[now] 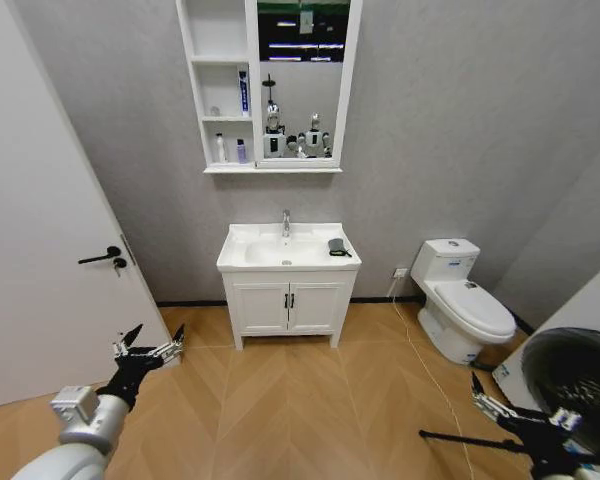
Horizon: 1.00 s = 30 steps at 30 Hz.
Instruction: Move facial cleanser and shampoo from washbasin to cabinet, then wipe washbasin with towel.
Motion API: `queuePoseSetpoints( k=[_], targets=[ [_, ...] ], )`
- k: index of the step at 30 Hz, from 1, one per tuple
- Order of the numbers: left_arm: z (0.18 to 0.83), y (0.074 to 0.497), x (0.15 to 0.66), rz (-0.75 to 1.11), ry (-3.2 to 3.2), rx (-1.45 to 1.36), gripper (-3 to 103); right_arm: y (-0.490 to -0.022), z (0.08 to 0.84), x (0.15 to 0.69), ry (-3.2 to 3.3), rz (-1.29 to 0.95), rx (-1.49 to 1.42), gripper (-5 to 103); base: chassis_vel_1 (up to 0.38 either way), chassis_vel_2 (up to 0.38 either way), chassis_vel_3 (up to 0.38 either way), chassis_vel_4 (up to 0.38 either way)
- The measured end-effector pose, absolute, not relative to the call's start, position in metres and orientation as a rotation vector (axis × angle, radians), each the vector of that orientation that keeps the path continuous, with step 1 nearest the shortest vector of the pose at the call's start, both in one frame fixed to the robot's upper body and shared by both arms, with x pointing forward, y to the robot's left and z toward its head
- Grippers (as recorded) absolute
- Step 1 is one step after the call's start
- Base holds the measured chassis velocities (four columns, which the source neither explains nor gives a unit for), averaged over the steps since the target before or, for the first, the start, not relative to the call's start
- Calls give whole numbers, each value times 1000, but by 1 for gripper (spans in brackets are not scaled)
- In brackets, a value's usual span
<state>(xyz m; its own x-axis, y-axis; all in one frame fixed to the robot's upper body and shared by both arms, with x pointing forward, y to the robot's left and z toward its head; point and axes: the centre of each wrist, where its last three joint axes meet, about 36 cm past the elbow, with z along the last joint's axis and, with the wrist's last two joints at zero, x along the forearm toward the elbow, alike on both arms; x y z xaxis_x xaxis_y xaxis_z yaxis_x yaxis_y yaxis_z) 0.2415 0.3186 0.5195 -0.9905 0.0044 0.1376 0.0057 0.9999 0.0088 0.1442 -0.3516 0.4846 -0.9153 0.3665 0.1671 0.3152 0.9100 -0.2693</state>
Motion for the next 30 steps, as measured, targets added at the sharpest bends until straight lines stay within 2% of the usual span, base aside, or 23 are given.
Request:
queuePoseSetpoints(
  k=[4, 8, 30],
  targets=[
    [519, 319, 241, -15, -3003, -4, 100, -352, 485, 144, -2859, 350, -516, 100, 239, -269, -309, 288],
    [519, 319, 241, -13, -3003, -8, 100, -352, 485, 144, -2859, 351, -517, 100, 110, -207, -78, 118],
    [519, 319, 242, -14, -3004, -7, 100, -352, 485, 144, -2859, 351, -516, 100, -4, 34, 9, 0]
  ],
)
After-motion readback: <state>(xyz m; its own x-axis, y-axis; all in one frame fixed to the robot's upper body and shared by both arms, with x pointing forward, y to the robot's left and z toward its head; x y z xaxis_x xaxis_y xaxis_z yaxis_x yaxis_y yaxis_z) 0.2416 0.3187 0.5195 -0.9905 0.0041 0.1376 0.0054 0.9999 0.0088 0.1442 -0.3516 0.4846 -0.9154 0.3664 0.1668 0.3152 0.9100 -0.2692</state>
